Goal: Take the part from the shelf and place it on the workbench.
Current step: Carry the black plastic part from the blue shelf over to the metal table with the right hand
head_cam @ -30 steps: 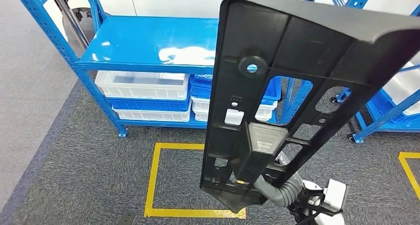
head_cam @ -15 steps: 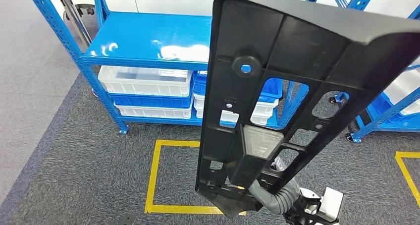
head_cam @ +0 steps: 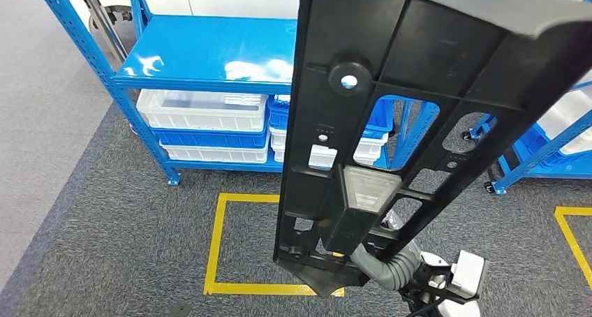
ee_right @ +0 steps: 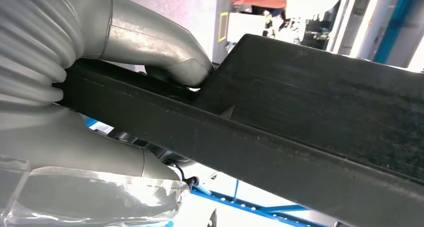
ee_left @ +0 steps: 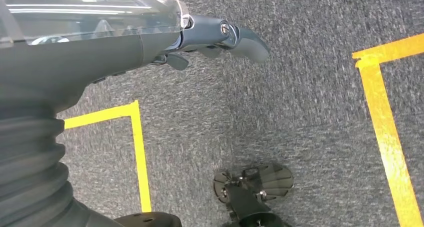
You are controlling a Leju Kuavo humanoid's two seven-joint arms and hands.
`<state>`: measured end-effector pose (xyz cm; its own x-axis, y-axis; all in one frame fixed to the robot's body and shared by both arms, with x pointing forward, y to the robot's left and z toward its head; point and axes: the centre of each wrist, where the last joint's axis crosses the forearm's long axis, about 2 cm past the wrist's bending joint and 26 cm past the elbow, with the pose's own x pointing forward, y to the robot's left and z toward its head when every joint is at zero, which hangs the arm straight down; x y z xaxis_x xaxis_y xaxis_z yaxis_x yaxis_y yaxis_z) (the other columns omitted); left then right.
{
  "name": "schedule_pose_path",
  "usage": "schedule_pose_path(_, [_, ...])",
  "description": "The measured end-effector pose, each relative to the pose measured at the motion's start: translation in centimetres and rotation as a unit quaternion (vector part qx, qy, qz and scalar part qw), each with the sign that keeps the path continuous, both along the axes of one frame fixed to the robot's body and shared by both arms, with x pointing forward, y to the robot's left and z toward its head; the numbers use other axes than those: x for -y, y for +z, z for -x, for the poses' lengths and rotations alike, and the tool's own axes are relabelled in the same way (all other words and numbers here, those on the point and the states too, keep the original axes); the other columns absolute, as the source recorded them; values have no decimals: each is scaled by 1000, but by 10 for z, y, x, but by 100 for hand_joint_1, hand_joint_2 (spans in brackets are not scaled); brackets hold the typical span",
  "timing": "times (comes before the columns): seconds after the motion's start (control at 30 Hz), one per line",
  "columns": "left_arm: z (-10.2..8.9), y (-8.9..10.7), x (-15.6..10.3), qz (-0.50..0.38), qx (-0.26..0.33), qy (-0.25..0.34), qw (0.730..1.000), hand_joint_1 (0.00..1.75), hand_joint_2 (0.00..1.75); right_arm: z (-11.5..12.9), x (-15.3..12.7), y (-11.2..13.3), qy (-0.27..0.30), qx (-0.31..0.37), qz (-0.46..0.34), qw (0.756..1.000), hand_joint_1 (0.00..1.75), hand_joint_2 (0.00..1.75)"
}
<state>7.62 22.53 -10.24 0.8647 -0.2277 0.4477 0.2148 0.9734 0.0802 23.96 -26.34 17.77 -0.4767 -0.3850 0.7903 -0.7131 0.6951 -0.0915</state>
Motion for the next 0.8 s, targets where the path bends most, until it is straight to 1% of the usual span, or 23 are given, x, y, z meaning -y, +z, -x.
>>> schedule_pose_path(0.37, [0,0,-2,-2,4,7,1000,0,175,-10,1,0,2,-1,-4,1000,173,175])
schedule_pose_path(0.57, [4,-1,-3,-1,-1,14,1000,0,175,-17,1,0,6,0,-3,1000,173,175])
schedule_pose_path(0.8, [4,-1,-3,0,3,16,1000,0,175,-19,1,-4,8,-7,-6,1000,173,175])
